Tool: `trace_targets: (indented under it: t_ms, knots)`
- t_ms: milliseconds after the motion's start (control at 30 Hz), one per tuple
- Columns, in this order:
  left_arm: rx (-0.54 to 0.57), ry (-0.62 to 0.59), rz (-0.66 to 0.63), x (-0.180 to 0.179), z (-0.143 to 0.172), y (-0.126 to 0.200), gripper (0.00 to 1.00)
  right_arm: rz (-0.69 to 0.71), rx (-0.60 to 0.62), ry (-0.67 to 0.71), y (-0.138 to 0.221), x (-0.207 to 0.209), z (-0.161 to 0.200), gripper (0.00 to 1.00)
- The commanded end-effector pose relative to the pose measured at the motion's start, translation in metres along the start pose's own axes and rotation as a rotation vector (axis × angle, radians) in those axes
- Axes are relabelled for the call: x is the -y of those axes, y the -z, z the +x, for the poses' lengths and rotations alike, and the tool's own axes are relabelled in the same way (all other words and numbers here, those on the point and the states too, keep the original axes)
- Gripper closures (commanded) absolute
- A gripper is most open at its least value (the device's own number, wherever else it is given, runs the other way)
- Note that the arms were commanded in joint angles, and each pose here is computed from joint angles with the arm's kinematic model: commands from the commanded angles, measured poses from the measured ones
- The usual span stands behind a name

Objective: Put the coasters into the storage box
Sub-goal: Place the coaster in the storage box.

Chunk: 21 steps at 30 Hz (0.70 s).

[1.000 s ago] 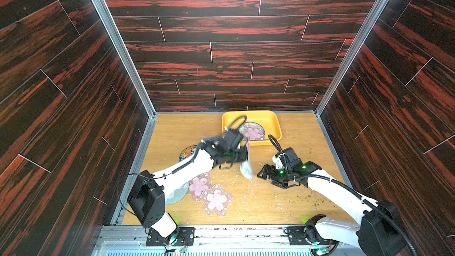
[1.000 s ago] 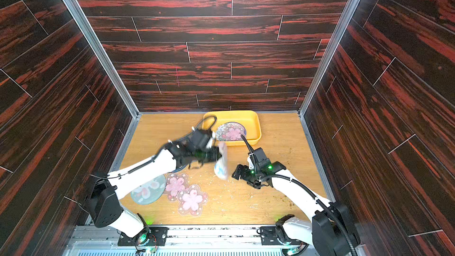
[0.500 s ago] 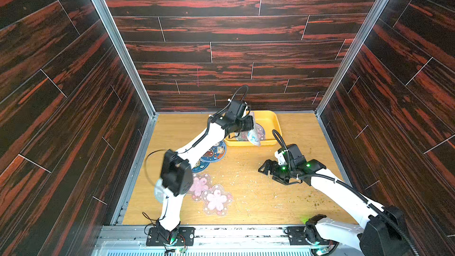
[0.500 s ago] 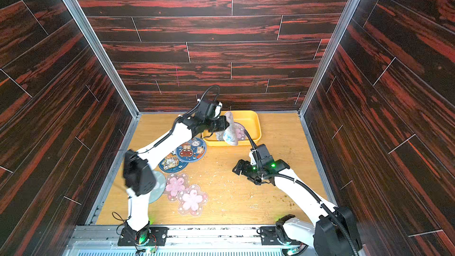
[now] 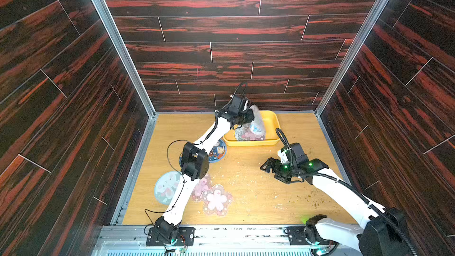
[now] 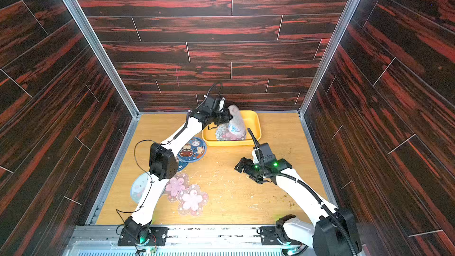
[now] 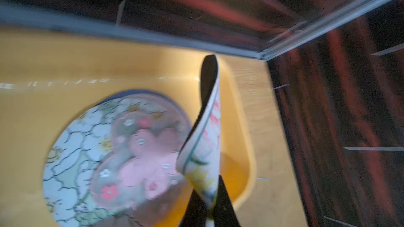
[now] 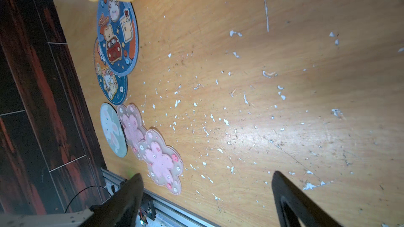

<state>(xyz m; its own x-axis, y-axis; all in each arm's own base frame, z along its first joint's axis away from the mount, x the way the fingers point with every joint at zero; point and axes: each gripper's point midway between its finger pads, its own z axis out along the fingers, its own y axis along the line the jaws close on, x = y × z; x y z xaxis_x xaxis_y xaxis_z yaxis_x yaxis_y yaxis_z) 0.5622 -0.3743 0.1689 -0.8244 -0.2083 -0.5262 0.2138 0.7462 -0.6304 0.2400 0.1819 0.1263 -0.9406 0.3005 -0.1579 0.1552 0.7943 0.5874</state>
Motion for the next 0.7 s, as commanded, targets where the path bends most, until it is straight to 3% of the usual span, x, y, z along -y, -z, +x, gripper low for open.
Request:
trace_targets:
  t_ms: [0,133,333,500,667]
  knots:
    - [-0.004,0.031,-0.014,-0.02,-0.004,-0.002,1.0,0.001,0.012,-0.012,0.004,-0.005,-0.007,0.08]
    - [-0.042,0.064,-0.079,-0.052,0.007,-0.009,1.0,0.001,0.014,-0.015,0.005,-0.006,-0.008,0.07]
    - [-0.078,0.034,-0.234,-0.079,0.018,0.008,1.0,0.003,0.011,-0.013,0.004,-0.009,-0.011,0.07]
    - [-0.052,-0.002,-0.313,-0.084,0.011,0.029,0.51,-0.003,0.004,-0.004,0.001,-0.012,-0.013,0.07]
    - [-0.034,-0.019,-0.321,-0.075,0.007,0.053,0.36,-0.01,-0.007,0.016,-0.002,-0.016,-0.016,0.07]
